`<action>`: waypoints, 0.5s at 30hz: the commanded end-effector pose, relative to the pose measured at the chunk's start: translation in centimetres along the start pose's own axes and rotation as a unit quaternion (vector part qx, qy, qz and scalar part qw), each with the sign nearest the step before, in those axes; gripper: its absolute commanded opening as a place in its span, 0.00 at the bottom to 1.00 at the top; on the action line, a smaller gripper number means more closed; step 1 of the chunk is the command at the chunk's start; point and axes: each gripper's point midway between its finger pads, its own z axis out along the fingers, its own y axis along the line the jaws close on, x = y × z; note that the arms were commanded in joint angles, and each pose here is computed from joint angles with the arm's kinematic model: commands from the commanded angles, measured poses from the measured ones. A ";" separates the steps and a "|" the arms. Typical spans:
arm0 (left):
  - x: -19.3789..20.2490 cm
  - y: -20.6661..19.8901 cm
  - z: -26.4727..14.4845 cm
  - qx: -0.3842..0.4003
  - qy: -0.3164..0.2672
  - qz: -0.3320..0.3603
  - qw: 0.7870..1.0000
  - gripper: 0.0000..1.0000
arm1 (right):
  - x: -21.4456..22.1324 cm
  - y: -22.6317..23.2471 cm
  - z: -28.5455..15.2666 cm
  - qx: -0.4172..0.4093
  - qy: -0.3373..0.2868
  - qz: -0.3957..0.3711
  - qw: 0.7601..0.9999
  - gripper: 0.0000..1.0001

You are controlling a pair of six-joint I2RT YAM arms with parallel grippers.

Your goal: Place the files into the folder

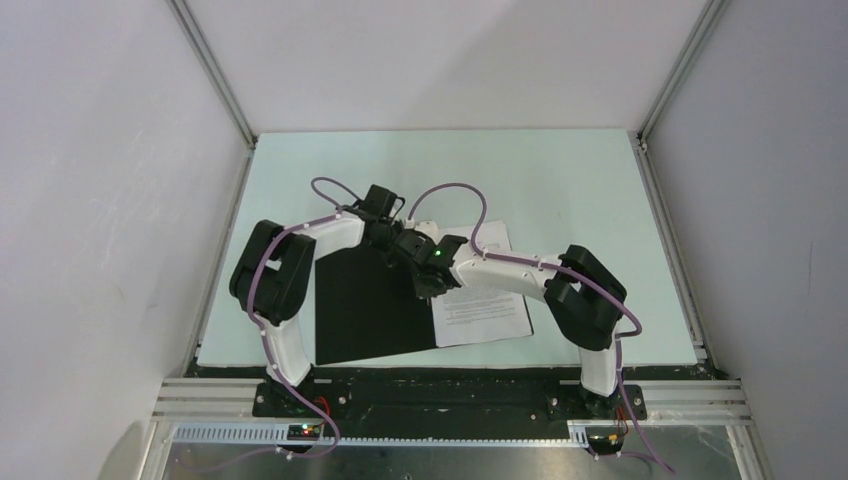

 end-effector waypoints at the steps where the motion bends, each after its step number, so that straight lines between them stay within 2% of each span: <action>1: 0.0 -0.4 0.1 0.008 -0.007 0.015 1.000 0.13 | 0.6 -3.0 0.6 0.048 0.004 0.009 0.999 0.05; 11: 1.2 0.7 0.1 0.018 -0.023 -0.013 0.999 0.14 | 2.0 -4.3 1.5 0.060 0.026 0.014 0.998 0.02; 15: 0.9 1.8 0.7 0.010 -0.051 -0.034 0.998 0.10 | 2.4 -4.8 1.8 0.065 0.033 0.015 0.997 0.01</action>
